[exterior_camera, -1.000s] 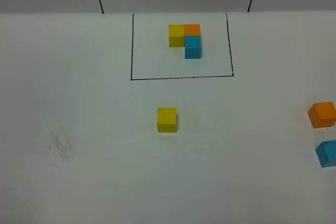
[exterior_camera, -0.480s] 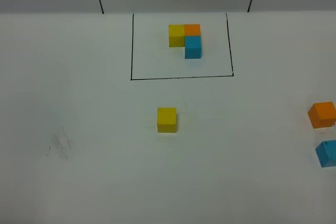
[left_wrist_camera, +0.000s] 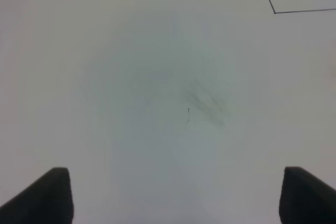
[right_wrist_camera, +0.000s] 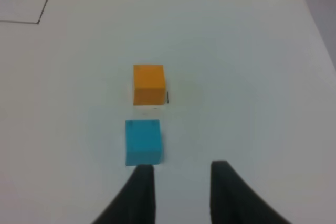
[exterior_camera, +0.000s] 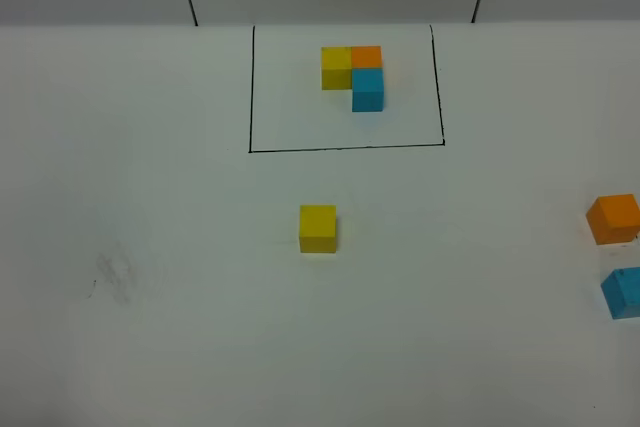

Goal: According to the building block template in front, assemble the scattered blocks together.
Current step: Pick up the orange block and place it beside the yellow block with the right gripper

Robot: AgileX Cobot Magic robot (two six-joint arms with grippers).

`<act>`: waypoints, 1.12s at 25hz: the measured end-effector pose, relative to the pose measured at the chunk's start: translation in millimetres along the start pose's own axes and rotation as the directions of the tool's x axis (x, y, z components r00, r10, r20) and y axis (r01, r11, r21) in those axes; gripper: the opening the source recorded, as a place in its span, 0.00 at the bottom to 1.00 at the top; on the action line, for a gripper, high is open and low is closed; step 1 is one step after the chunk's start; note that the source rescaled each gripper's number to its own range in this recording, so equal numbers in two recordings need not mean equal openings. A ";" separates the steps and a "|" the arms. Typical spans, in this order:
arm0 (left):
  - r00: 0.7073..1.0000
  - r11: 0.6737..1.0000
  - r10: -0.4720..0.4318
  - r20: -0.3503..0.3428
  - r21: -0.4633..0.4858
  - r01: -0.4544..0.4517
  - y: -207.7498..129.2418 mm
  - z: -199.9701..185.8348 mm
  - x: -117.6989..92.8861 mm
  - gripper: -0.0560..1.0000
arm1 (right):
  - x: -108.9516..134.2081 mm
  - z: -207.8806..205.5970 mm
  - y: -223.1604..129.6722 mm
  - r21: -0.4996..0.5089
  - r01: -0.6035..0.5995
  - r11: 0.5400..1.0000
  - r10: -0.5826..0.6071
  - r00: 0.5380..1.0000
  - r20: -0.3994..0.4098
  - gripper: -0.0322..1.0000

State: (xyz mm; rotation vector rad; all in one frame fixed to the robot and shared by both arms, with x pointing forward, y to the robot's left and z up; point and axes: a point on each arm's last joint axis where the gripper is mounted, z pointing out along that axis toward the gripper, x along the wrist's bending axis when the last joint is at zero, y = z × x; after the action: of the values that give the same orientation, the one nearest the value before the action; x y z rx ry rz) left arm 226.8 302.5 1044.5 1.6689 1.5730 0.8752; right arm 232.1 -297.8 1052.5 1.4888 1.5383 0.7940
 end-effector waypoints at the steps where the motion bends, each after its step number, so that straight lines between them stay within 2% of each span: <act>1: 1.000 1.000 0.000 0.000 0.000 0.000 0.0 0.0 0.0 0.69 | 0.0 0.0 0.0 0.000 0.000 1.000 0.000 1.000 0.000 0.03; 24: 1.000 1.000 0.000 0.000 0.000 0.000 0.0 0.0 0.0 0.69 | 0.0 0.0 0.0 0.000 0.003 1.000 -0.003 1.000 0.000 0.03; 28: 1.000 1.000 0.000 0.000 0.000 0.000 0.0 0.0 0.0 0.69 | -0.3 7.6 4.6 0.053 -0.087 0.995 0.088 0.996 -0.008 0.09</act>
State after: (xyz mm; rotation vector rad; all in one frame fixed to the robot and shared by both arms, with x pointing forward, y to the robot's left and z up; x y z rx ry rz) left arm 226.8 302.5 1044.5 1.6689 1.5730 0.8752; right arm 240.9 -298.4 1053.2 1.6021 1.5209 0.8185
